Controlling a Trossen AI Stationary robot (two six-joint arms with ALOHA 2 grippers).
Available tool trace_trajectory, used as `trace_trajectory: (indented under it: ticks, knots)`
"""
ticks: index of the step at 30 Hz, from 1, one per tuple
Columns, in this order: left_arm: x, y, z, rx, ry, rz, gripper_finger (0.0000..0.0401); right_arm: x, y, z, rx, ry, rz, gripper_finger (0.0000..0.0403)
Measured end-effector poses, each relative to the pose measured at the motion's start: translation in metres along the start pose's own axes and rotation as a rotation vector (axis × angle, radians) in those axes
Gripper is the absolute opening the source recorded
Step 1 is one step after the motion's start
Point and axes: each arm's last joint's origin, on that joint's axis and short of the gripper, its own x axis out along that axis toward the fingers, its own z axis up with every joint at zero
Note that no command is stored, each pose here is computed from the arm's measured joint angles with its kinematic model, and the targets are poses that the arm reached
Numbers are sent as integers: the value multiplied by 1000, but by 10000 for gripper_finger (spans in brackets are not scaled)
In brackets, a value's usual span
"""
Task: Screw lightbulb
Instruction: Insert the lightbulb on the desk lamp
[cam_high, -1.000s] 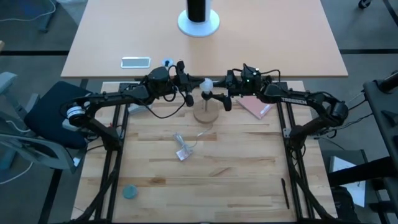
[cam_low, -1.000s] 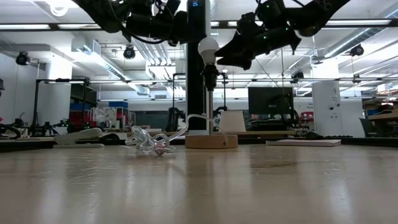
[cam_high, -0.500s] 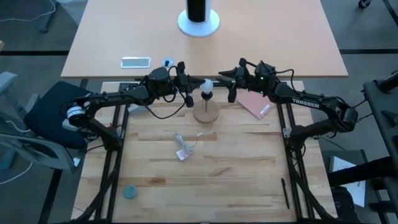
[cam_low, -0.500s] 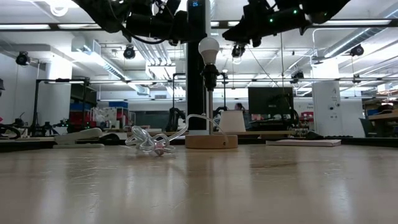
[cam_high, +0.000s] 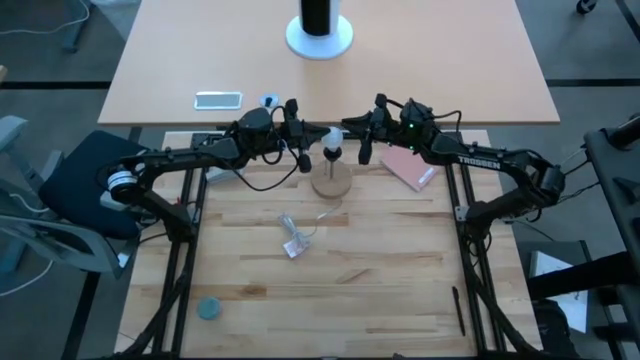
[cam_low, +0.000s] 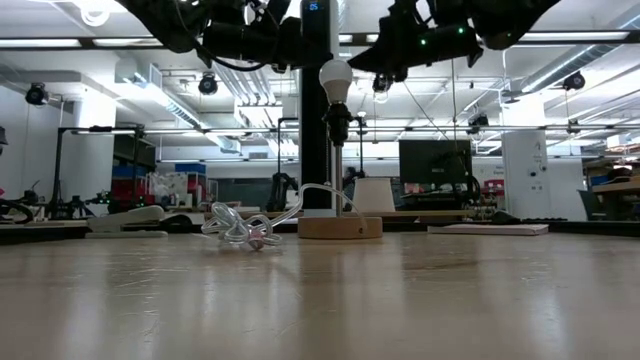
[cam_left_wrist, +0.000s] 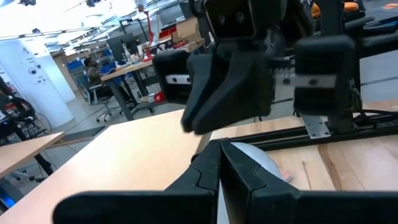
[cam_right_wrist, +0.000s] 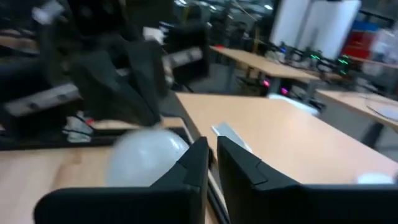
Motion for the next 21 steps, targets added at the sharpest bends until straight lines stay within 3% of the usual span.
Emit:
trace_trajectory:
  ticks: [5,21]
  knots:
    - [0,0,0,0,-1,1,0,2,5,-1,6,7,56,18]
    - [-4,1,6,-5,-13,5,0,2,7,-5,24,45,68,16]
